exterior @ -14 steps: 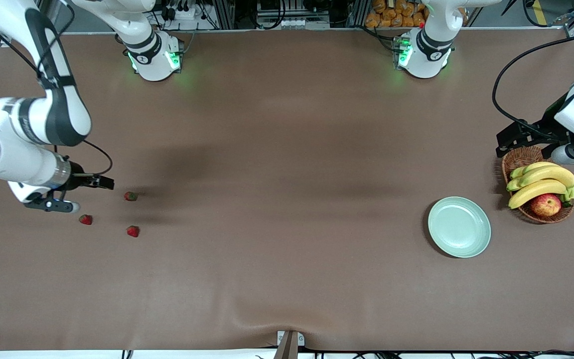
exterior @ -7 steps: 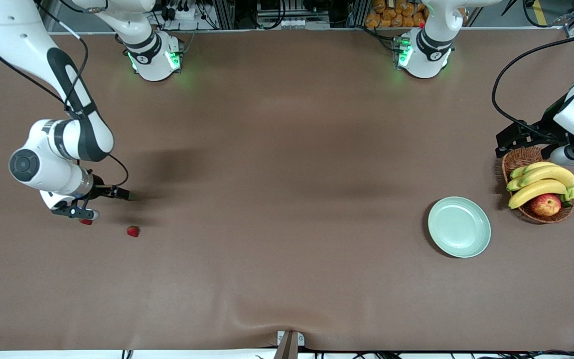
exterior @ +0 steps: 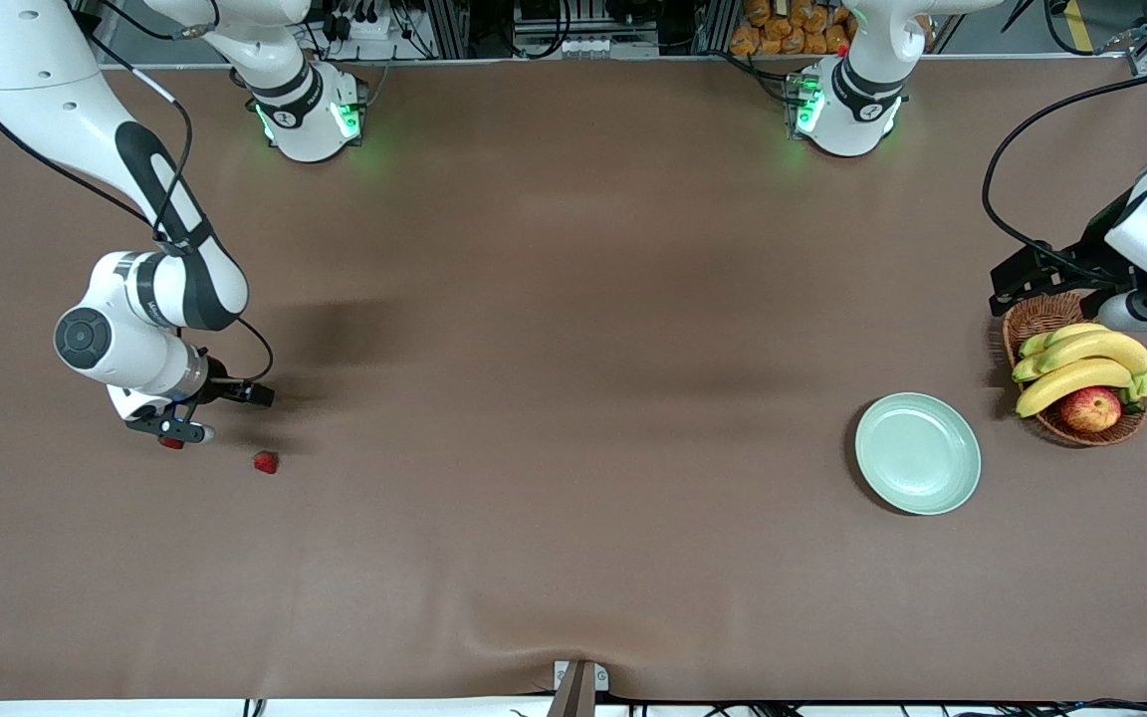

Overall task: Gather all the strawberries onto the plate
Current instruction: 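Reach the right gripper down to the three red strawberries, then grasp one red strawberry with the right gripper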

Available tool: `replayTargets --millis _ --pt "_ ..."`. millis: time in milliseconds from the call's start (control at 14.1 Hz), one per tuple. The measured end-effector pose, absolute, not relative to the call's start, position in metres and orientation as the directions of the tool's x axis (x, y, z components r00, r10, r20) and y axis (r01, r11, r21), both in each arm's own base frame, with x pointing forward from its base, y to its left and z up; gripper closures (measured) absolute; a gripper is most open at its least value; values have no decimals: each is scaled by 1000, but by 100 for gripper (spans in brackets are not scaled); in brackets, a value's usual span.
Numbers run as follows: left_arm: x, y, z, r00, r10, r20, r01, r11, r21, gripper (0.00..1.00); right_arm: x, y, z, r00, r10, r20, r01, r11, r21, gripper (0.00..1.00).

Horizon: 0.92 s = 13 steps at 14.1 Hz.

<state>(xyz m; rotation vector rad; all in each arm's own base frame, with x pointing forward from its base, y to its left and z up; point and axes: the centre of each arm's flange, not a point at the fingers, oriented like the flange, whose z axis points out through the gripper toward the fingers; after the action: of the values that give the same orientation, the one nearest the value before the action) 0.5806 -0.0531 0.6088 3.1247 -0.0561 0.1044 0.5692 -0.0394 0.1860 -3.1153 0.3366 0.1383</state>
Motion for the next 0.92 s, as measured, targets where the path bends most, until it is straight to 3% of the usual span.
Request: replayTargets --millis 779,921 --pt "584 -53 602 998 -35 53 -36 -999 14 0 563 -32 171 966 -233 -109 -234 -972 6 0" --pt "584 -53 602 998 -35 53 -36 -999 14 0 562 -32 170 966 -233 -111 -234 -972 7 5"
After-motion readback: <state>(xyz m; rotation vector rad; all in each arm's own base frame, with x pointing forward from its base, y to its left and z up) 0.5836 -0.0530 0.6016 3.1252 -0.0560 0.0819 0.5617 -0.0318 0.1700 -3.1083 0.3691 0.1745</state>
